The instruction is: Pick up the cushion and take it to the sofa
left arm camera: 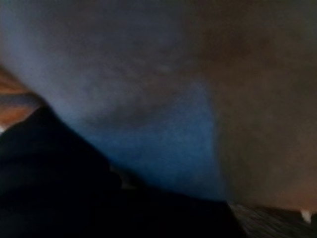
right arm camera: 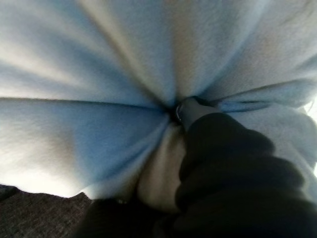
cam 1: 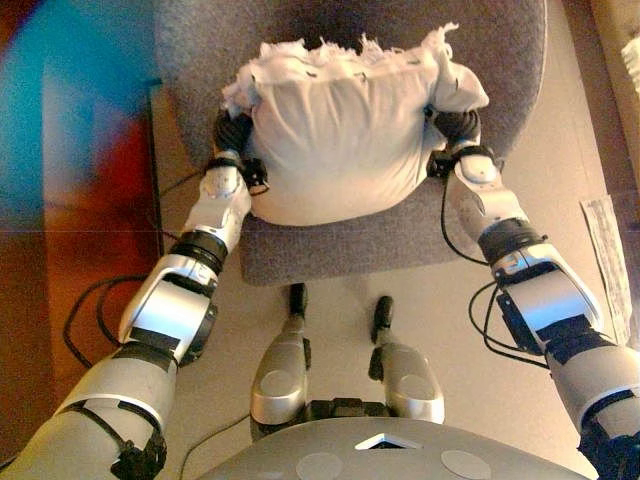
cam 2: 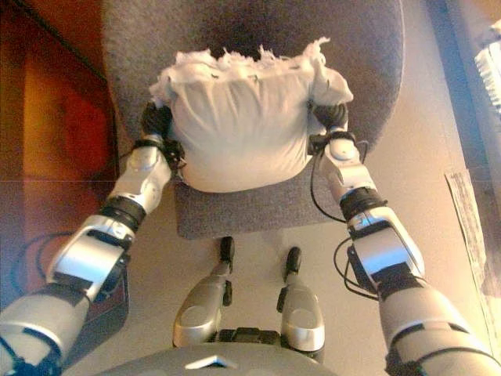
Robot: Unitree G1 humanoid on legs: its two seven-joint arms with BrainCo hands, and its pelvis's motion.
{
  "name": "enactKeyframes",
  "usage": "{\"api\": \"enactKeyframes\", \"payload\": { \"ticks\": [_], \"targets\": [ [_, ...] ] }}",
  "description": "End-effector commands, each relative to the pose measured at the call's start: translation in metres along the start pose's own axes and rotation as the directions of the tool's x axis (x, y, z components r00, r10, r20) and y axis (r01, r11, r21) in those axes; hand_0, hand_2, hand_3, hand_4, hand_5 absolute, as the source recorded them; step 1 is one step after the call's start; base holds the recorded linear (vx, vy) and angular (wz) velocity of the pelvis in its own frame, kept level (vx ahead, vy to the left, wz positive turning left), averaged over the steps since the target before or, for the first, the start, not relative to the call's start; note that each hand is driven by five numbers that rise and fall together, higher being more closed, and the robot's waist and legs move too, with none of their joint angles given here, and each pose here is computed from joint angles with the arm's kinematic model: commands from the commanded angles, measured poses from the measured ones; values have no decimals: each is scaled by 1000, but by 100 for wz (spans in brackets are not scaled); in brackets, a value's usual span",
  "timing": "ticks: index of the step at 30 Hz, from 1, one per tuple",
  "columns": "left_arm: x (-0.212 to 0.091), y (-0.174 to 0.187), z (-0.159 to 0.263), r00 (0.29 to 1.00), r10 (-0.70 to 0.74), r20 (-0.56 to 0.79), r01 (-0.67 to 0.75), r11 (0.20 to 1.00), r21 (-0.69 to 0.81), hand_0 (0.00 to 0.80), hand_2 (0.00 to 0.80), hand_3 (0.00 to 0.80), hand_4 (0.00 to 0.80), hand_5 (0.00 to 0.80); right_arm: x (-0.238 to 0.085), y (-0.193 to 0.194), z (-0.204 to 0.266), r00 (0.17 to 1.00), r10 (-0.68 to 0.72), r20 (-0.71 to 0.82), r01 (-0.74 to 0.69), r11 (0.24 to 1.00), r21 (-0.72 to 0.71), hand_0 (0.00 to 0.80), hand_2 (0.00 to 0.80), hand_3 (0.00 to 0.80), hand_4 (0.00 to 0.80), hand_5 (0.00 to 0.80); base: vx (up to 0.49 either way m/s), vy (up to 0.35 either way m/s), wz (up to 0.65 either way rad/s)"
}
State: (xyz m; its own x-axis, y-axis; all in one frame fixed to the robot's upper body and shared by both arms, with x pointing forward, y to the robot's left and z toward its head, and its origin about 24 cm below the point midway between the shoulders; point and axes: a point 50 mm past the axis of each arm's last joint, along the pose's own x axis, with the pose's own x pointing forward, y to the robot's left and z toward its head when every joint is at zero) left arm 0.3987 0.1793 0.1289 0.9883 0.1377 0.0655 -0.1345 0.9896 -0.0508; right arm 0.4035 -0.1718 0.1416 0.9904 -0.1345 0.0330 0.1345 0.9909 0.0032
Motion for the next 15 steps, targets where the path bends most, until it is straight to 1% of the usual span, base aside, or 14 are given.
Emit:
{"api": "enactKeyframes", "payload": {
  "ticks": [1,5,8,9,10,12,14,15],
  "targets": [
    [17,-41,51,985,-126,119,126,992,6,800,800,800,800,800,11,27,60,985,41,171,-49,998,43,800,800,800,800,800,-49,32,-14],
    [21,-39,58,988,-115,100,114,993,16,800,800,800,800,800,15,25,67,988,25,149,-32,999,43,800,800,800,800,800,-37,32,-12],
    [26,-33,59,996,-81,39,83,995,-47,800,800,800,800,800,21,18,72,994,18,104,-28,995,93,800,800,800,800,800,-7,43,-12],
    [28,-29,57,998,-64,10,65,996,-61,471,471,471,471,471,23,14,70,997,12,72,-20,993,120,800,800,800,800,800,14,31,-6],
    [28,-28,56,998,-60,-7,59,997,-58,0,0,0,0,0,25,11,70,999,1,49,-8,990,142,800,800,800,800,800,22,36,-7],
    [30,-25,54,998,-37,-51,35,999,-41,0,0,0,0,0,27,3,71,999,-45,16,42,987,155,800,800,800,800,800,18,33,-9],
    [31,-18,58,999,-8,-48,5,999,-48,0,0,0,0,0,29,-9,74,996,-93,-11,93,983,156,800,800,800,800,800,12,30,-9],
    [32,-15,59,999,11,-49,-14,999,-49,0,0,0,0,0,29,-14,74,994,-111,-23,114,980,161,502,502,502,502,502,14,30,-6]
  ]
}}
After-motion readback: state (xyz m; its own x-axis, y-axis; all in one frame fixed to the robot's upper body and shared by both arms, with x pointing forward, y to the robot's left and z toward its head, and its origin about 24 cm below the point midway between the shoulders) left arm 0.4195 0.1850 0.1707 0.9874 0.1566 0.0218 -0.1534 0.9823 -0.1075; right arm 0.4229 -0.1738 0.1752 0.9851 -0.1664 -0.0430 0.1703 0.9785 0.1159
